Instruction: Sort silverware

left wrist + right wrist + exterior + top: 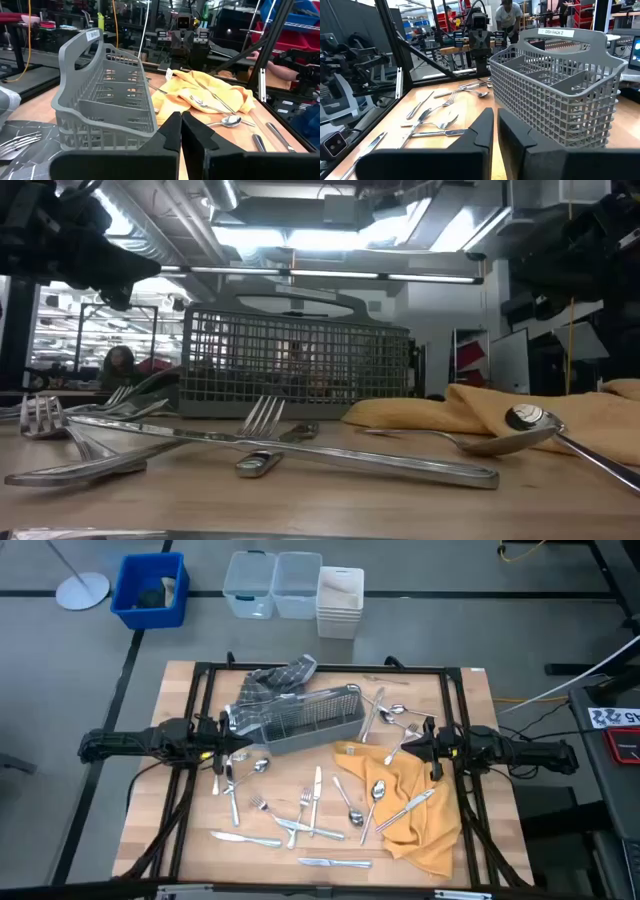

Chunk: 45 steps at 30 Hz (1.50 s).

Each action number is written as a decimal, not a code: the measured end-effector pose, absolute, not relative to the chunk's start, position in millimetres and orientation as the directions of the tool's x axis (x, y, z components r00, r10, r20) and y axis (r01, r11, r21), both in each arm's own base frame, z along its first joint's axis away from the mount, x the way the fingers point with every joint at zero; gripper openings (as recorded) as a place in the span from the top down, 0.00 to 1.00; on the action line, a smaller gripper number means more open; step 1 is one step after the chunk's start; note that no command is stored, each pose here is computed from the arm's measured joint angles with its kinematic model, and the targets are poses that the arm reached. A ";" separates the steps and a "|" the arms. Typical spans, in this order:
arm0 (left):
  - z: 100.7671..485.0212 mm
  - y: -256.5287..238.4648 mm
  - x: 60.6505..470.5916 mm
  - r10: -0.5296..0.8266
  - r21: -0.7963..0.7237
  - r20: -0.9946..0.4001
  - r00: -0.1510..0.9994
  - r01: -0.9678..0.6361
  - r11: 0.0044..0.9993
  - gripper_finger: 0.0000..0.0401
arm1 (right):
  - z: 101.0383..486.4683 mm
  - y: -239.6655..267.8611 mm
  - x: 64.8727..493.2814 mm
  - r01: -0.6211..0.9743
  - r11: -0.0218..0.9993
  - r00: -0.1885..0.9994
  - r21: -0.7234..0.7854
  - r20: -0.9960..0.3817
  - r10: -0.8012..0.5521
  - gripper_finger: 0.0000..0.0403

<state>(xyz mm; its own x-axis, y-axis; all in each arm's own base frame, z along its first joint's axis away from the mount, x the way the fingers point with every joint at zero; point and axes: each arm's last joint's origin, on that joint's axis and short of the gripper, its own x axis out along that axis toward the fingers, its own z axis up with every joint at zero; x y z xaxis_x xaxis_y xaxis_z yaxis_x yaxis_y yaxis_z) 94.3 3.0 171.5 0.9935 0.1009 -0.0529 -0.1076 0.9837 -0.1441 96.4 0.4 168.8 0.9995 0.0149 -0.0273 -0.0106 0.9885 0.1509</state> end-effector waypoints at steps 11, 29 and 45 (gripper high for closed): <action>171.5 2.9 94.3 0.101 -0.144 -0.053 0.994 -0.107 0.984 1.00 | 168.8 0.4 96.4 -0.011 0.989 1.000 0.151 -0.027 0.015 0.93; 171.5 3.0 94.3 0.101 -0.144 -0.053 0.993 -0.108 0.984 1.00 | 168.7 0.4 96.4 -0.010 0.988 1.000 0.151 -0.028 0.015 0.93; 171.6 3.0 94.2 0.101 -0.144 -0.053 0.993 -0.108 0.984 1.00 | 169.6 0.4 96.6 -0.014 0.988 1.000 0.151 -0.010 0.016 0.93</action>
